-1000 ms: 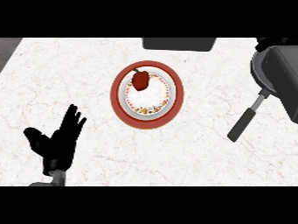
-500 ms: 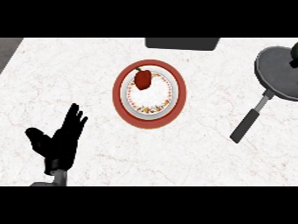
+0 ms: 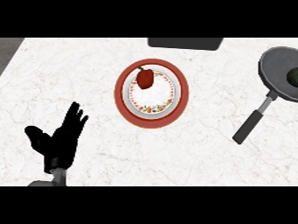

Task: Pick the squash from the plate and place it in the pan

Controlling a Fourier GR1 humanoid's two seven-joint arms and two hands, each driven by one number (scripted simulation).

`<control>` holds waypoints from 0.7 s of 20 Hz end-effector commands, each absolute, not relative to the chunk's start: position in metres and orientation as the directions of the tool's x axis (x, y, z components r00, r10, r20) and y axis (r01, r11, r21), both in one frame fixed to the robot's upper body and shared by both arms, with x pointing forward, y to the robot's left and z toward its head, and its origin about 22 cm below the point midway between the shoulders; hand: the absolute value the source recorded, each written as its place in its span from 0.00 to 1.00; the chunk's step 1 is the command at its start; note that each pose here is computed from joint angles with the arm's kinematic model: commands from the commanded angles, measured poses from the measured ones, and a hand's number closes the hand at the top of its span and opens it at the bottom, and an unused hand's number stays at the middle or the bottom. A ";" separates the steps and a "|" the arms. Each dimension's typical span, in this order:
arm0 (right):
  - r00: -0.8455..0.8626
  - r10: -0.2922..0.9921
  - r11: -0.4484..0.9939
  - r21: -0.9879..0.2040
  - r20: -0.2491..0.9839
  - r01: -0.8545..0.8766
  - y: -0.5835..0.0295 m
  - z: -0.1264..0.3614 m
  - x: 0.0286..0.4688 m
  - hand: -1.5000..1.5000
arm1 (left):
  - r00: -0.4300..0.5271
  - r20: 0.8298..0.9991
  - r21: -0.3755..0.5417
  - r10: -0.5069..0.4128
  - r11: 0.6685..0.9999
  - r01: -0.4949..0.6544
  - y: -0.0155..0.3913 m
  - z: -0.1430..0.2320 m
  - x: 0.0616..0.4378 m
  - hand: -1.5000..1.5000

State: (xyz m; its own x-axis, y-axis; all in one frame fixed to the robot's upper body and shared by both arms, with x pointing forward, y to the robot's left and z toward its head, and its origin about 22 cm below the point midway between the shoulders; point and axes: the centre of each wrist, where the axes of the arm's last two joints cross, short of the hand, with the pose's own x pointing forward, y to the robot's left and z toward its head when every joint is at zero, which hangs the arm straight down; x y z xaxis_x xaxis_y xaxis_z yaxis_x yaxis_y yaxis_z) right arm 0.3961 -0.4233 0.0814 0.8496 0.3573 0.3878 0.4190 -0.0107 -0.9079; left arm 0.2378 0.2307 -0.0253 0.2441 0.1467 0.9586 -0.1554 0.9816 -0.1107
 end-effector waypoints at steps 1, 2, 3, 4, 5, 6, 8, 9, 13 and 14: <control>0.798 0.393 -0.005 -0.867 0.456 0.498 -0.435 0.086 0.391 0.00 | 0.276 0.951 -0.101 0.140 0.984 -0.149 0.234 -0.029 0.243 0.50; 0.760 0.391 0.018 -0.830 0.519 0.558 -0.419 0.073 0.394 0.00 | 0.277 0.951 -0.093 0.136 0.982 -0.165 0.229 -0.033 0.236 0.50; 0.727 0.398 0.042 -0.803 0.559 0.594 -0.421 0.080 0.396 0.00 | 0.272 0.952 -0.100 0.140 0.983 -0.155 0.232 -0.031 0.236 0.50; 0.680 0.400 0.060 -0.758 0.615 0.650 -0.421 0.091 0.400 0.00 | 0.285 0.948 -0.102 0.145 0.982 -0.161 0.237 -0.035 0.233 0.50; 0.623 0.396 0.083 -0.702 0.675 0.708 -0.415 0.096 0.405 0.00 | 0.284 0.947 -0.107 0.153 0.979 -0.171 0.242 -0.031 0.235 0.50; 0.575 0.382 0.108 -0.653 0.724 0.750 -0.406 0.098 0.410 0.00 | 0.270 0.952 -0.097 0.141 0.981 -0.168 0.242 -0.027 0.236 0.50; 0.495 0.369 0.135 -0.573 0.786 0.809 -0.406 0.104 0.410 0.00 | 0.301 0.939 -0.115 0.169 0.975 -0.189 0.234 -0.034 0.237 0.50; 0.454 0.346 0.147 -0.525 0.821 0.838 -0.413 0.110 0.408 0.00 | 0.303 0.939 -0.106 0.162 0.976 -0.190 0.237 -0.040 0.228 0.50; 0.295 0.277 0.260 -0.366 0.915 0.894 -0.422 0.114 0.401 0.00 | 0.287 0.943 -0.110 0.169 0.971 -0.212 0.235 -0.034 0.235 0.50; 0.264 0.268 0.271 -0.335 0.927 0.902 -0.427 0.103 0.393 0.00 | 0.312 0.936 -0.101 0.163 0.974 -0.205 0.243 -0.042 0.222 0.50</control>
